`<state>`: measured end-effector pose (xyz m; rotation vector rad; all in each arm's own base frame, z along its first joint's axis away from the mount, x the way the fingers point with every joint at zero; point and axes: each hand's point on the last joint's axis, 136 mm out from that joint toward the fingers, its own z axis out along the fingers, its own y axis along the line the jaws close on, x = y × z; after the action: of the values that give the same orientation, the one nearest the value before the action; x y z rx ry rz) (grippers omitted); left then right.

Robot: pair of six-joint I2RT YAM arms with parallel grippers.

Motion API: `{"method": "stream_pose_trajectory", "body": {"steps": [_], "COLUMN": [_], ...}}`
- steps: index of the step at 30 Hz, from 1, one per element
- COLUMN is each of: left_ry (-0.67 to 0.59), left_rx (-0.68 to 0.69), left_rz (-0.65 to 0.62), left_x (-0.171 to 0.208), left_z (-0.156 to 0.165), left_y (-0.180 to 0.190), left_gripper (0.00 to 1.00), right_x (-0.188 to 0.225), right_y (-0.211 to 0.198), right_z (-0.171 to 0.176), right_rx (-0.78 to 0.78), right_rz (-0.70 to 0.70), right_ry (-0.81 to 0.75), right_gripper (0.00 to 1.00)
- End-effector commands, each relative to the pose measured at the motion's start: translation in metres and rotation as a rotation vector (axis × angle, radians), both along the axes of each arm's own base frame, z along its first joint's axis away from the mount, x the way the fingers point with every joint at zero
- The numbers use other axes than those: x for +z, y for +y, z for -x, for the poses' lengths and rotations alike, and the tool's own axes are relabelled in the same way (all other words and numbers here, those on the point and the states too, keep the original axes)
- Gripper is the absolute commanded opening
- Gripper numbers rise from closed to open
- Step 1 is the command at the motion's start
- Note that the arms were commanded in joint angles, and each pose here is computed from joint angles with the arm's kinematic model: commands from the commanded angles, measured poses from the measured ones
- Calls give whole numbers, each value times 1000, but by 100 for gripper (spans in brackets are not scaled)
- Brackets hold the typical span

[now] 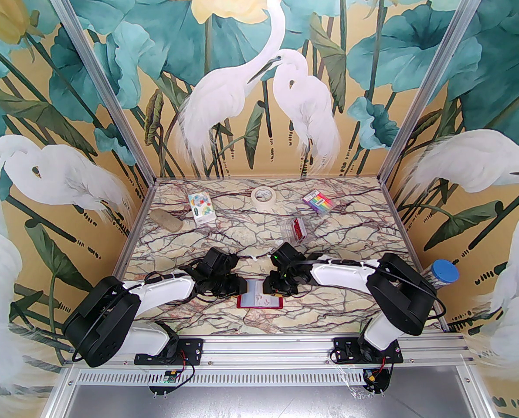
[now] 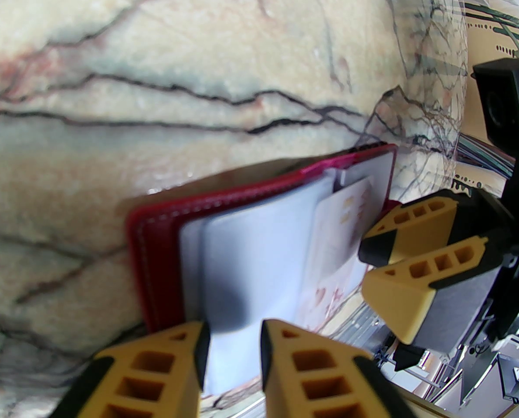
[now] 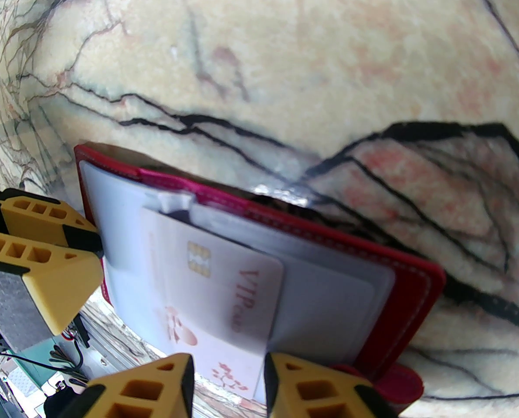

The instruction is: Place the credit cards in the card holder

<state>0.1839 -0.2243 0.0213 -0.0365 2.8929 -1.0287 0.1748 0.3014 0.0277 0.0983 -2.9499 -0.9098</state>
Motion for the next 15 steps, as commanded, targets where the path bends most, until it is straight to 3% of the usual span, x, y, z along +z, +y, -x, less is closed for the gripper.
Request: {"method": "stream_pose_trajectory", "body": {"steps": [1, 15], "left_ry": [49, 50], "left_rx": [5, 2], "left_rz": [-122, -122], "left_x": [-27, -28], "left_z": [14, 14], "left_y": [20, 20], "left_gripper": [28, 28], "right_x": [3, -9], "right_y": [-2, 5], "right_z": [-2, 2], "right_rx": [-15, 7], "right_rz": [35, 51], "right_ry": [-9, 24], "right_gripper": [33, 31]}}
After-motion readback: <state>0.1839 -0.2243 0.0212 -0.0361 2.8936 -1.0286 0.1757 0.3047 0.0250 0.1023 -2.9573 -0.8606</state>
